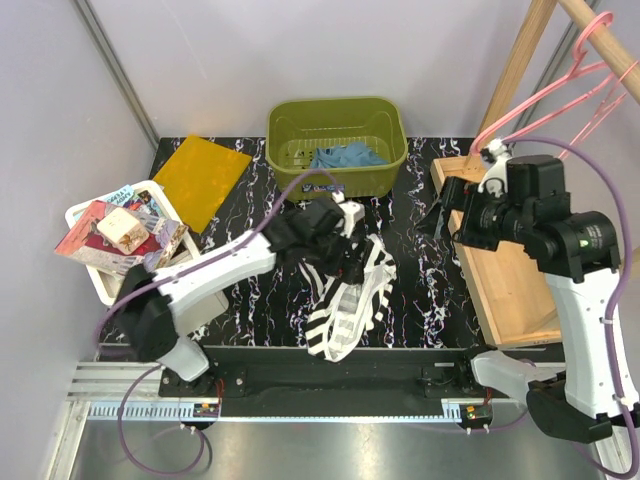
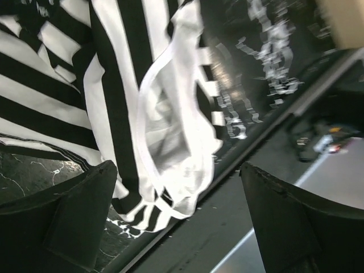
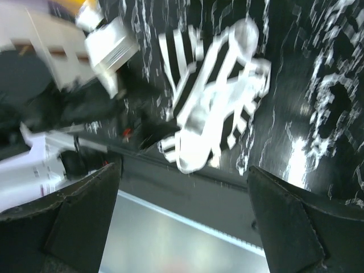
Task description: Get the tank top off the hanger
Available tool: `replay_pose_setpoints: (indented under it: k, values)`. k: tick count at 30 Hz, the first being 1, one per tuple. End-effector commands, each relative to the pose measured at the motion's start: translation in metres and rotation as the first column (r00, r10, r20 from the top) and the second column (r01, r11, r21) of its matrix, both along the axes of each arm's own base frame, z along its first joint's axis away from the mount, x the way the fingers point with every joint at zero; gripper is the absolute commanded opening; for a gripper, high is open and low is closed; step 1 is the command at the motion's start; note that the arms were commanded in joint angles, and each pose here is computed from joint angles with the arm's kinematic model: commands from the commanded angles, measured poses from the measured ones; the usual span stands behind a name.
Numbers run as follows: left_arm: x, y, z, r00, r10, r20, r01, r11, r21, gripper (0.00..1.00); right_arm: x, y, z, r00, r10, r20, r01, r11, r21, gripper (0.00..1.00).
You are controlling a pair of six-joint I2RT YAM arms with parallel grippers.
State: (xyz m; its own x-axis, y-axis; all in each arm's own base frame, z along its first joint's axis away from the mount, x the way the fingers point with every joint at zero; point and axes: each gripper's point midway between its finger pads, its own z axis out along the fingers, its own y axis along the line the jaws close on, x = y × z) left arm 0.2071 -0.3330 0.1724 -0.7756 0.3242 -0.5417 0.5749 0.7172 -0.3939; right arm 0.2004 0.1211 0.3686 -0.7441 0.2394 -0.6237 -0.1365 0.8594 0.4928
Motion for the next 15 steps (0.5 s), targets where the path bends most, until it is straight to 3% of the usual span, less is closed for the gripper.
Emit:
replay_pose_setpoints:
  k: [1,12,15]
  values:
    - [0.021,-0.009,-0.045,0.998,0.032,0.052,-0.038,0.992,0.123,0.95,-0.028,0.015,-0.026,0.992,0.101,-0.080,-0.100,0.995,0.021,1.00]
    - [0.014,-0.059,-0.125,0.996,0.044,-0.082,-0.030,0.986,0.166,0.98,-0.017,0.005,-0.027,0.998,0.067,-0.014,-0.068,0.996,-0.054,1.00]
    - [0.011,-0.057,-0.146,0.994,0.061,-0.091,-0.041,0.977,0.207,0.94,-0.016,0.007,-0.027,0.999,0.053,-0.008,-0.054,0.998,-0.030,1.00]
